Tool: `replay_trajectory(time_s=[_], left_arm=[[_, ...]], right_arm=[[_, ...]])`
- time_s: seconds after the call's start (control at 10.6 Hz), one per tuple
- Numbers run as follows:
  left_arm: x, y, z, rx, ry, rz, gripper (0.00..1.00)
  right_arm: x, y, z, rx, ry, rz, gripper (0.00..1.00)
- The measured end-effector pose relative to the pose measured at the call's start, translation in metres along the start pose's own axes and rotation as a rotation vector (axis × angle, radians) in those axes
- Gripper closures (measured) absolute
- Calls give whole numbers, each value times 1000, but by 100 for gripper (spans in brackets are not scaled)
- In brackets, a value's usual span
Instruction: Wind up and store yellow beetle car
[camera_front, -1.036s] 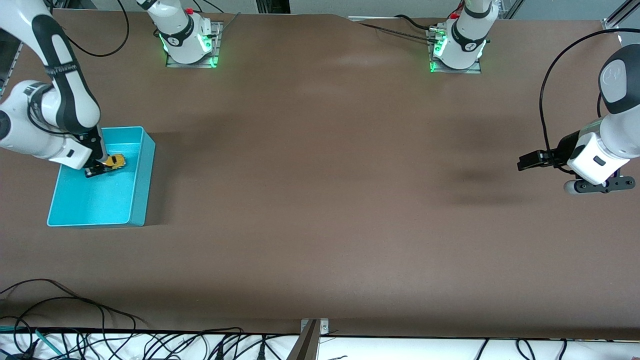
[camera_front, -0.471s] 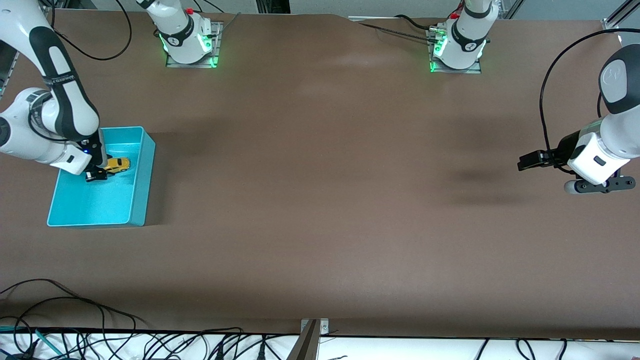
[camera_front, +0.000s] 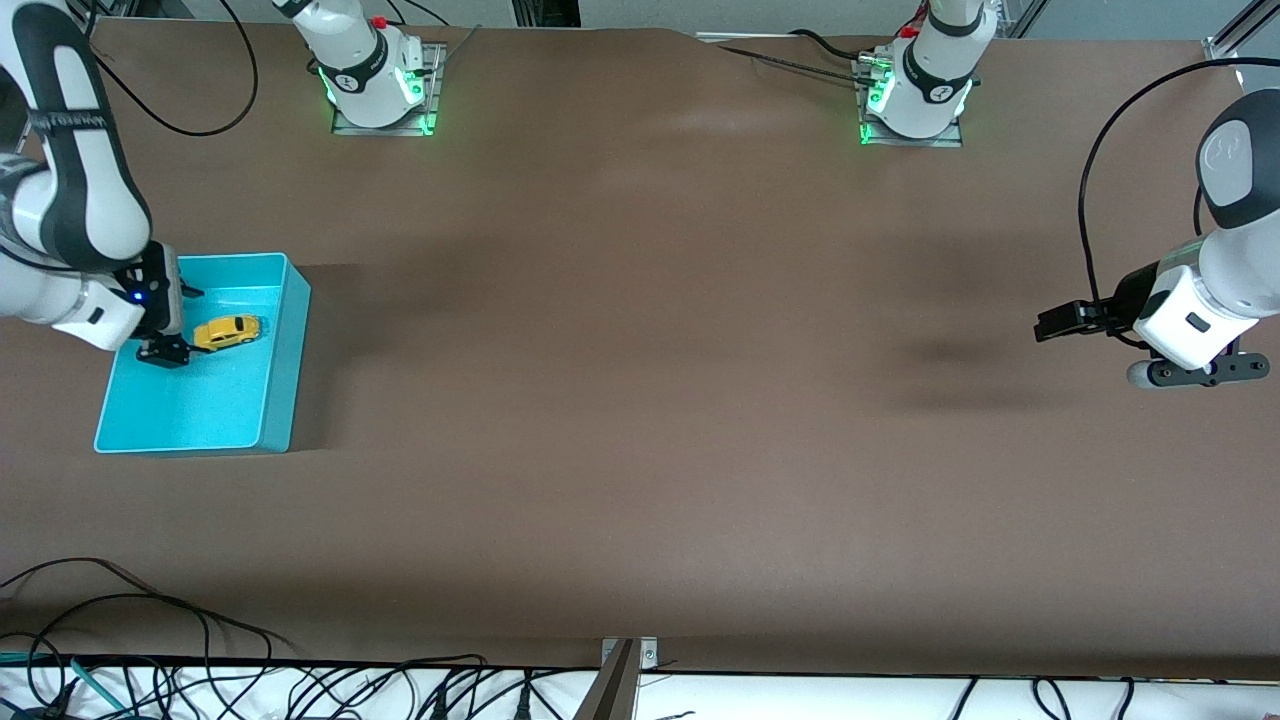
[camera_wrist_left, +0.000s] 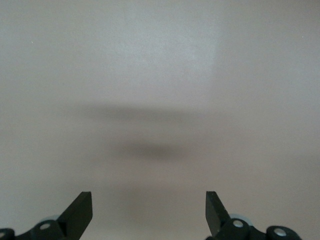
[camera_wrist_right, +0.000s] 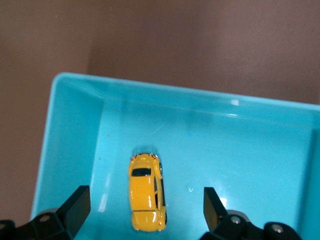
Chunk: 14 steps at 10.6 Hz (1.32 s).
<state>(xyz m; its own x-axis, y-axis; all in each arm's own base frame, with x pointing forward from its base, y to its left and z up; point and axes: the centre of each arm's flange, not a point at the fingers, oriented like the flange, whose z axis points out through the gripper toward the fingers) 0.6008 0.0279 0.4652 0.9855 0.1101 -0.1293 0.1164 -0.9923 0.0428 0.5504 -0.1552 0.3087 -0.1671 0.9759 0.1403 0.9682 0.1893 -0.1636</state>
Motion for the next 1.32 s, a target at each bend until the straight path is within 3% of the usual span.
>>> replay_trajectory(time_s=[0.47,0.75,0.94,1.32], left_arm=[[0,0,0,0,-1,1,0],[0,0,0,0,-1,1,0],[0,1,0,0,-1,1,0],[0,1,1,0,-1,1,0]], right_arm=[[60,1,-35,38,8,119,0],[76,-2,-61,9,-8,262,0],[84,1,-76,-19,-15,438,0],[127,-7,-127,-92,-18,962,0]])
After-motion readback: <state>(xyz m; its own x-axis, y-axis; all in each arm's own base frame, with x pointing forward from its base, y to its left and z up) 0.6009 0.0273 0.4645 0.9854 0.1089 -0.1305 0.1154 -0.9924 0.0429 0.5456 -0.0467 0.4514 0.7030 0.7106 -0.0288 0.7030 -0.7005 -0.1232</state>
